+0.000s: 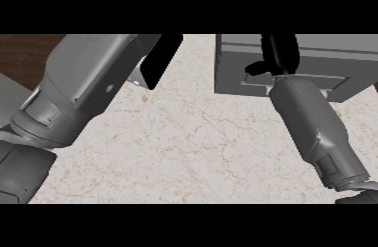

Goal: Pick up the can, place it into the drawer and close the drawer

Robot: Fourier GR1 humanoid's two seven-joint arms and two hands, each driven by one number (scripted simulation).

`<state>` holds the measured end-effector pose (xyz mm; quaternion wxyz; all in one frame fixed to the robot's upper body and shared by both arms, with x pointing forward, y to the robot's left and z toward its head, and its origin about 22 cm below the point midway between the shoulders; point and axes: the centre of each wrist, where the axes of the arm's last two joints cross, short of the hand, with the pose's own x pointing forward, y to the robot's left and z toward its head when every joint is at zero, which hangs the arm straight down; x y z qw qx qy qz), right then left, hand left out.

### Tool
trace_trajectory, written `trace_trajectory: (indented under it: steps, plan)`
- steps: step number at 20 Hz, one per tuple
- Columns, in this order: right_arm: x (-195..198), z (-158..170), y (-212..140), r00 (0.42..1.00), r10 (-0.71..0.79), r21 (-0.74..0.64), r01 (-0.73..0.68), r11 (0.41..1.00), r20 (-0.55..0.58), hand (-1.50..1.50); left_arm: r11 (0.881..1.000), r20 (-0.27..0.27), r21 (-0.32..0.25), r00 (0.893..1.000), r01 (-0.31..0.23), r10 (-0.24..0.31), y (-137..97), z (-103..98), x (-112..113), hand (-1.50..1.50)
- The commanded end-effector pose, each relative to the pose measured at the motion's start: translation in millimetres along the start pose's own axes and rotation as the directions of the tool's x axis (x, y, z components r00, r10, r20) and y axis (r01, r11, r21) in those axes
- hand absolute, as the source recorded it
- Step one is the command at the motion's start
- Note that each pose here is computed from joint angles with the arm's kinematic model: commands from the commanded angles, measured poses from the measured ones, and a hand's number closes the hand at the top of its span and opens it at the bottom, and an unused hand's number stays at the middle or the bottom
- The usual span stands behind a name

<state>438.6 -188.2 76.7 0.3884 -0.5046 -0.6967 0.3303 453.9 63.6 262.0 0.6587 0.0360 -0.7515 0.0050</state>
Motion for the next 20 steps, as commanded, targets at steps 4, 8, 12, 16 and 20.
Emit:
trace_trajectory:
  steps: [4, 8, 12, 16, 20]
  plan:
    - [12.5, -36.2, -16.2, 1.0, 0.025, -0.063, -0.026, 0.998, -0.016, -1.5, 0.999, 0.015, -0.022, 1.0, 0.023, -0.023, 27.7, 0.4, -5.0, -1.5]
    - [14.1, -42.0, -18.7, 1.0, 0.007, -0.063, -0.007, 0.998, 0.005, -1.5, 0.999, 0.012, -0.035, 1.0, 0.005, -0.005, 31.8, 5.5, -3.1, -1.5]
    - [17.5, -60.9, -38.4, 0.998, -0.056, -0.084, 0.056, 0.995, 0.003, -1.5, 0.999, -0.016, -0.03, 1.0, 0.013, -0.014, 42.3, 11.2, -29.6, -1.5]
    - [16.7, -59.6, -38.0, 0.984, -0.173, -0.118, 0.176, 0.977, 0.034, -1.5, 1.0, -0.02, -0.028, 1.0, -0.007, 0.007, 46.8, 12.9, -19.1, -1.5]
    - [41.7, -68.2, -38.9, 0.979, -0.196, -0.097, 0.2, 0.975, 0.054, -1.5, 0.999, 0.005, -0.043, 1.0, -0.004, 0.004, 59.0, 16.3, -5.4, -1.5]
